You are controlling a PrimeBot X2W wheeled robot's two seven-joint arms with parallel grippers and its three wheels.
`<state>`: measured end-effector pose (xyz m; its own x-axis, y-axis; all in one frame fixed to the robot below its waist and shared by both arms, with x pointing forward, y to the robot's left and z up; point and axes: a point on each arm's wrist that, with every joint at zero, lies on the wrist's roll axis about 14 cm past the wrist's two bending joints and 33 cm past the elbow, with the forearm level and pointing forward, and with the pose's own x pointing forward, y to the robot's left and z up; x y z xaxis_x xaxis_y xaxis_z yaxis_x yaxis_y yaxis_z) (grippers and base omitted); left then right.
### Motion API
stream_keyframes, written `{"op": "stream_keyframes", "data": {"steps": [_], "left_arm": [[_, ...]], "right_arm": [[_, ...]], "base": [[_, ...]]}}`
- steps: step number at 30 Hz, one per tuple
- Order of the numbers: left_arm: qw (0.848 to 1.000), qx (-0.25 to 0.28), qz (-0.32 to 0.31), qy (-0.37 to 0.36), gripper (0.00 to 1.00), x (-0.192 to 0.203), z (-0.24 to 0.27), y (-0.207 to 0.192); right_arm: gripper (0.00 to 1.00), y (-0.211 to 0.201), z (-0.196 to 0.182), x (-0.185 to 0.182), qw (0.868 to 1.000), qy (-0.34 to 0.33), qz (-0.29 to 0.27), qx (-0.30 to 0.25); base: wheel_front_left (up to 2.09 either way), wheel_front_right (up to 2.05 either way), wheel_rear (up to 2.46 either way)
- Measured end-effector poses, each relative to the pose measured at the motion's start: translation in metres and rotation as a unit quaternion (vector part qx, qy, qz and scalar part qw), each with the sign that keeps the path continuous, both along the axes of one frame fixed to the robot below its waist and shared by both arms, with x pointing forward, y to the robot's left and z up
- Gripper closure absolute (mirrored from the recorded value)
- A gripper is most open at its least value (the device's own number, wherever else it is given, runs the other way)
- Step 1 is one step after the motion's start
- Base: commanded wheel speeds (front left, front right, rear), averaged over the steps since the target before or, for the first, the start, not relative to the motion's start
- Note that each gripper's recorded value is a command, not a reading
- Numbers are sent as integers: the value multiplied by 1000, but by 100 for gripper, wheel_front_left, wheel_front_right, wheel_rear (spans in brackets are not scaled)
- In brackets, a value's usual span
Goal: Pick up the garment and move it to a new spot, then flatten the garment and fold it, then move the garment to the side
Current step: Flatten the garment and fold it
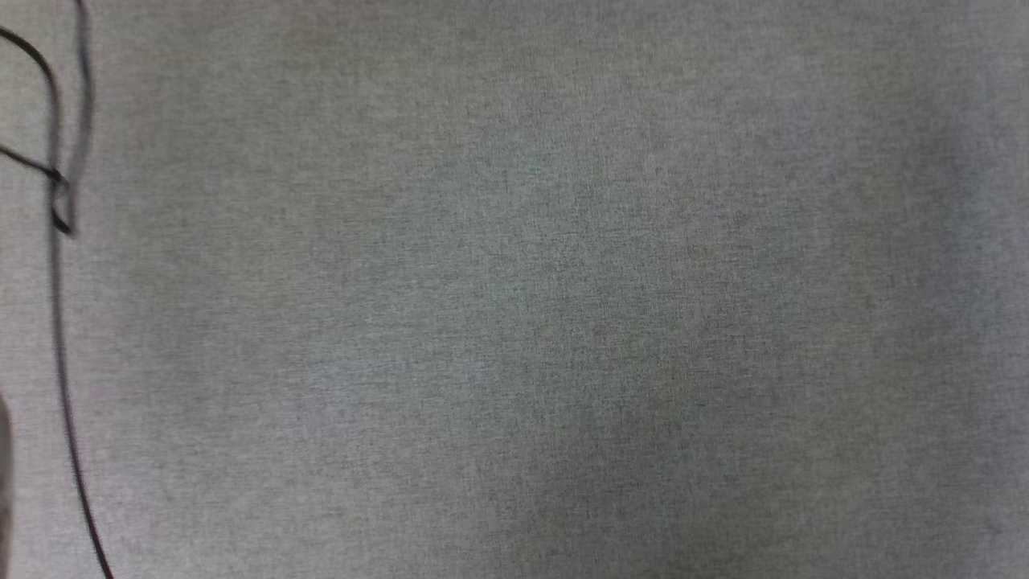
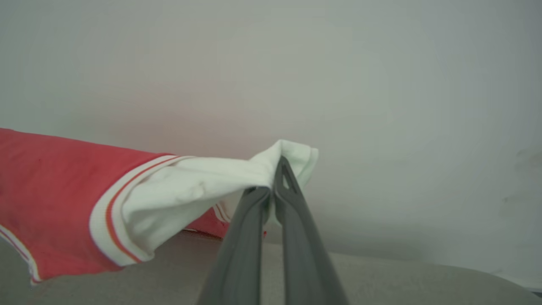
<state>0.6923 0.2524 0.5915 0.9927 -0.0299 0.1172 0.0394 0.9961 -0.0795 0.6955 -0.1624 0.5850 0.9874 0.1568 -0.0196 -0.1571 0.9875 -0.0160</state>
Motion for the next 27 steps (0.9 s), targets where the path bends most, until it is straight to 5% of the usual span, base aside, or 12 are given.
{"op": "stream_keyframes", "data": {"steps": [13,27], "left_arm": [[991,-65,10,115,100,-106,-111,10],[989,-74,55,113,100,-252,-115,33]], "right_arm": [[100,-4,-134,-109,987,150,-5,55],[100,-34,-149,-250,981,170,-24,88]], "base": [[0,0,0],[0,0,0]]}}
